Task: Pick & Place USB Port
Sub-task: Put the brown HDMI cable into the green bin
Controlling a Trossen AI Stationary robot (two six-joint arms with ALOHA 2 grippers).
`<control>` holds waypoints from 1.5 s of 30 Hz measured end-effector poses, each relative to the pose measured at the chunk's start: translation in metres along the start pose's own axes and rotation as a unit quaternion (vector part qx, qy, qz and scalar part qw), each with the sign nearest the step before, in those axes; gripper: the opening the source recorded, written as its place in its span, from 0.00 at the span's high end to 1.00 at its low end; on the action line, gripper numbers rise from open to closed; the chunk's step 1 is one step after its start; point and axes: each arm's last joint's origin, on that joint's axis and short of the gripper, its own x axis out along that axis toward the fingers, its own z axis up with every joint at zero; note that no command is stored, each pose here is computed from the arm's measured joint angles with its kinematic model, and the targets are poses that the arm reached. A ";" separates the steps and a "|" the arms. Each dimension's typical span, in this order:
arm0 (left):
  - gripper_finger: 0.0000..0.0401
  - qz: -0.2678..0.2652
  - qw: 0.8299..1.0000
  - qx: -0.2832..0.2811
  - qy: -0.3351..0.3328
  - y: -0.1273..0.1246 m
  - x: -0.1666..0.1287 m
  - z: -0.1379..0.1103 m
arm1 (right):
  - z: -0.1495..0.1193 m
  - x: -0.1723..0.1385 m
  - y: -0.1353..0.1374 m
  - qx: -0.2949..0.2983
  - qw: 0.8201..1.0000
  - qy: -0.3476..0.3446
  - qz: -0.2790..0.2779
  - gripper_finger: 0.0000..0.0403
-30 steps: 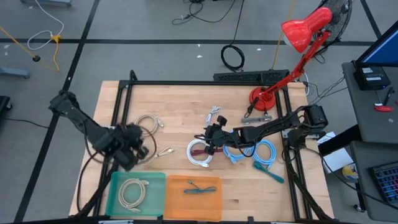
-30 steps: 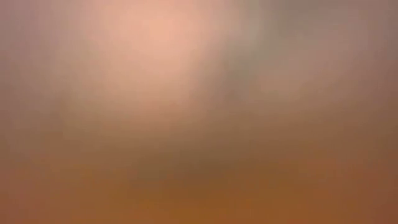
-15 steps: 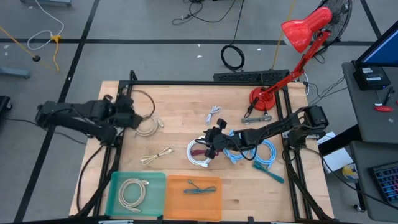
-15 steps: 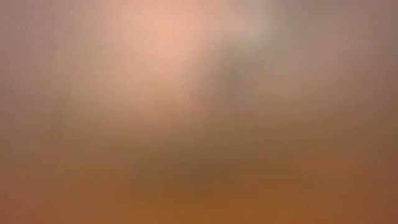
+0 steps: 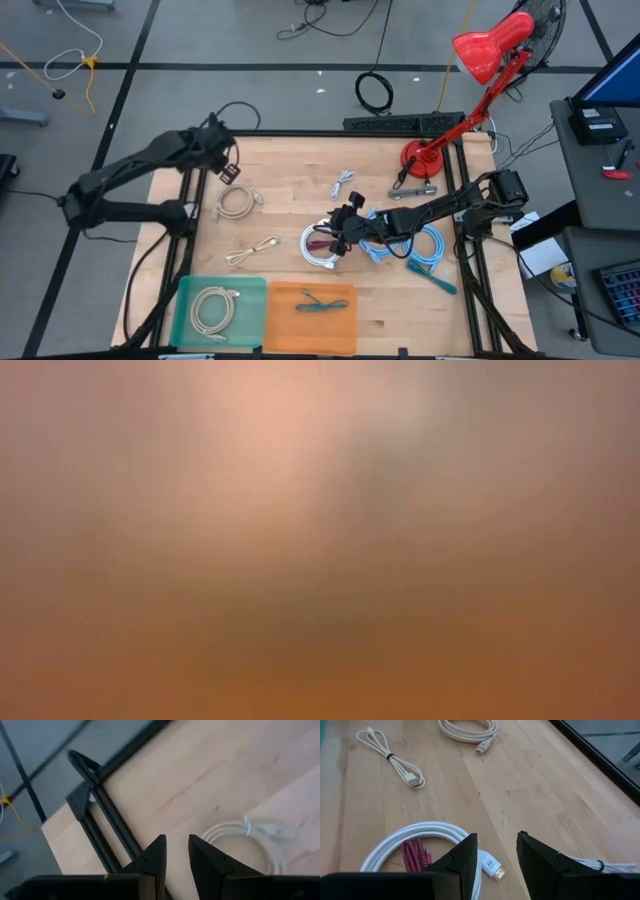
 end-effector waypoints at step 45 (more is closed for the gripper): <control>0.54 -0.123 0.957 0.096 0.246 -0.031 0.156 -0.009 | -0.001 0.000 0.000 -0.004 1.000 0.006 -0.003 0.68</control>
